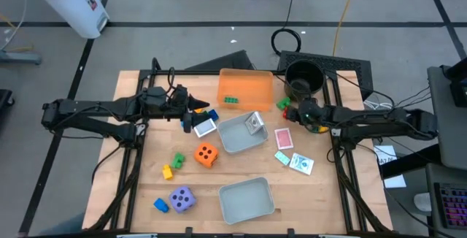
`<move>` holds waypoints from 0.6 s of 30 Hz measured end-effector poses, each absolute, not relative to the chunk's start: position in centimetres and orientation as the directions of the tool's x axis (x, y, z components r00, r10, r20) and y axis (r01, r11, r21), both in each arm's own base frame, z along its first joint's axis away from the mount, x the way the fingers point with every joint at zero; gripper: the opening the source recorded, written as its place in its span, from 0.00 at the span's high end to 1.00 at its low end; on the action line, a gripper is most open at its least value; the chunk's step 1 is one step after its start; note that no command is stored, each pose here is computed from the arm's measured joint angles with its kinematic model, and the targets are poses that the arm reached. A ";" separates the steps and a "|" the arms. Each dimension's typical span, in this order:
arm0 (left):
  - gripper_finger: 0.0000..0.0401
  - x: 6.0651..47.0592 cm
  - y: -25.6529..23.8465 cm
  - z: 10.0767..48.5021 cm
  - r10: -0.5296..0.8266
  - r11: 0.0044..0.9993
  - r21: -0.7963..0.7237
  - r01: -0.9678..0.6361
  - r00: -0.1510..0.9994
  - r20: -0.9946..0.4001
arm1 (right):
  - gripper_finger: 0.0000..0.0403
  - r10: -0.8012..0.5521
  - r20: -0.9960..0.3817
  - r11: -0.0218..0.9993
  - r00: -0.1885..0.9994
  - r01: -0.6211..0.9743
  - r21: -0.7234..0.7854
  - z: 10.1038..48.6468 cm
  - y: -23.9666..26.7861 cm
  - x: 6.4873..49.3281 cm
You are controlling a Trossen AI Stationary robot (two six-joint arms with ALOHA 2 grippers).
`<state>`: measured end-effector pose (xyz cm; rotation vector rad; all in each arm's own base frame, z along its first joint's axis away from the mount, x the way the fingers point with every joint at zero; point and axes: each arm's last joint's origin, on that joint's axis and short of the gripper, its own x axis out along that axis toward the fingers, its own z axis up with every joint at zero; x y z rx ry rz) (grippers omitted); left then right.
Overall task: Pick & Place Toys
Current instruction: Put the red game piece into the orange bin
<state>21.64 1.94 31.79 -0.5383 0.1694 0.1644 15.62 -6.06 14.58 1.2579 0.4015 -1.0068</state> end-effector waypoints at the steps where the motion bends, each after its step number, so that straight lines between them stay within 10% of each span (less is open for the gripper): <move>1: 0.17 21.6 1.9 31.8 0.111 0.847 -0.493 -0.199 0.973 -0.202 | 0.62 -0.402 -0.746 -0.028 0.530 0.807 0.589 14.4 -6.1 15.7; 9: 0.17 21.6 1.9 31.8 0.110 0.847 -0.492 -0.200 0.972 -0.206 | 0.64 -0.403 -0.745 -0.052 0.531 0.800 0.598 13.9 -6.3 16.4; 18: 0.17 21.6 1.9 31.7 0.109 0.847 -0.492 -0.201 0.972 -0.210 | 0.89 -0.406 -0.745 -0.052 0.529 0.800 0.597 13.7 -6.4 16.5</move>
